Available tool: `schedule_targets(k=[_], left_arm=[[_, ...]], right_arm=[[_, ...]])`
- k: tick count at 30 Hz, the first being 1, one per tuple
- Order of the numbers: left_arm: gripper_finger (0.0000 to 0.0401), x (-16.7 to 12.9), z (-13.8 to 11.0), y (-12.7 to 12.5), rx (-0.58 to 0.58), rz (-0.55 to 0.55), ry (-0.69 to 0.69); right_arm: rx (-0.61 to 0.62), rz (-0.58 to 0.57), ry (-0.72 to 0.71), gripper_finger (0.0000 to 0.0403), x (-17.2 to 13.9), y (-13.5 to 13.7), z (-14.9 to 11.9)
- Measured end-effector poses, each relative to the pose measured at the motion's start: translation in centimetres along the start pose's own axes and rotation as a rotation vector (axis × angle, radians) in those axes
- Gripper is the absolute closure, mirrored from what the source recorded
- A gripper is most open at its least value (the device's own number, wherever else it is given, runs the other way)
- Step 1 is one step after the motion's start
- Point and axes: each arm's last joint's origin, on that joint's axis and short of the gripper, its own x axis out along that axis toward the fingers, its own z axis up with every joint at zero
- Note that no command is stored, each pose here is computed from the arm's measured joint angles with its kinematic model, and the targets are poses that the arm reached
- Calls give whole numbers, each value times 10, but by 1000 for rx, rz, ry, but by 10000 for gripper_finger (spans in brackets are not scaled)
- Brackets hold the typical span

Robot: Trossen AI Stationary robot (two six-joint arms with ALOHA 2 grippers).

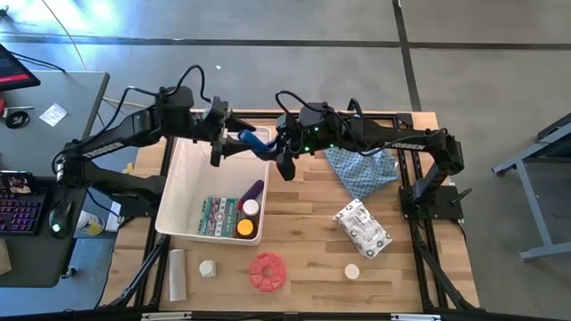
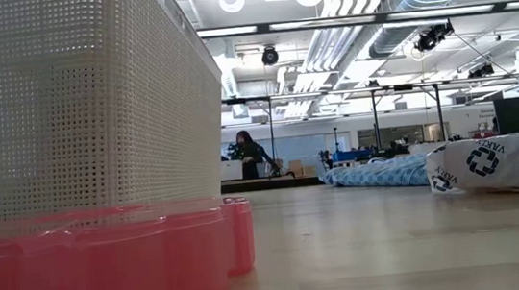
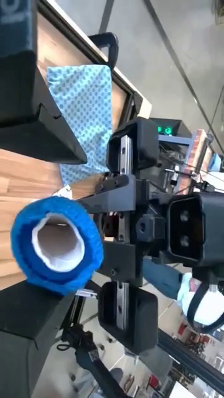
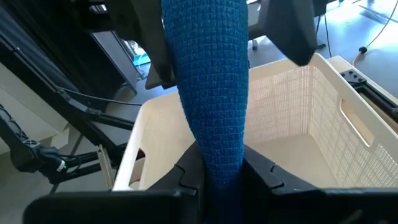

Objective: Pick & place medical supplies in basket/bin
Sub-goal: Put the blue rolled gauze into the white bin

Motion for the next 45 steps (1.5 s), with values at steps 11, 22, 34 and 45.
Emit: schedule_targets(k=[11, 22, 34, 45], left_arm=[[148, 7, 2, 2, -2, -13, -16], [302, 7, 1, 1, -4, -51, 0], [284, -4, 2, -3, 4, -50, -20], [280, -30, -16, -1, 37, 181, 132]], right_arm=[[-3, -49, -16, 345, 0, -1, 0], [-2, -69, -4, 343, 0, -2, -1], [10, -94, 61, 273, -8, -2, -5], [43, -235, 256, 181, -50, -4, -13]])
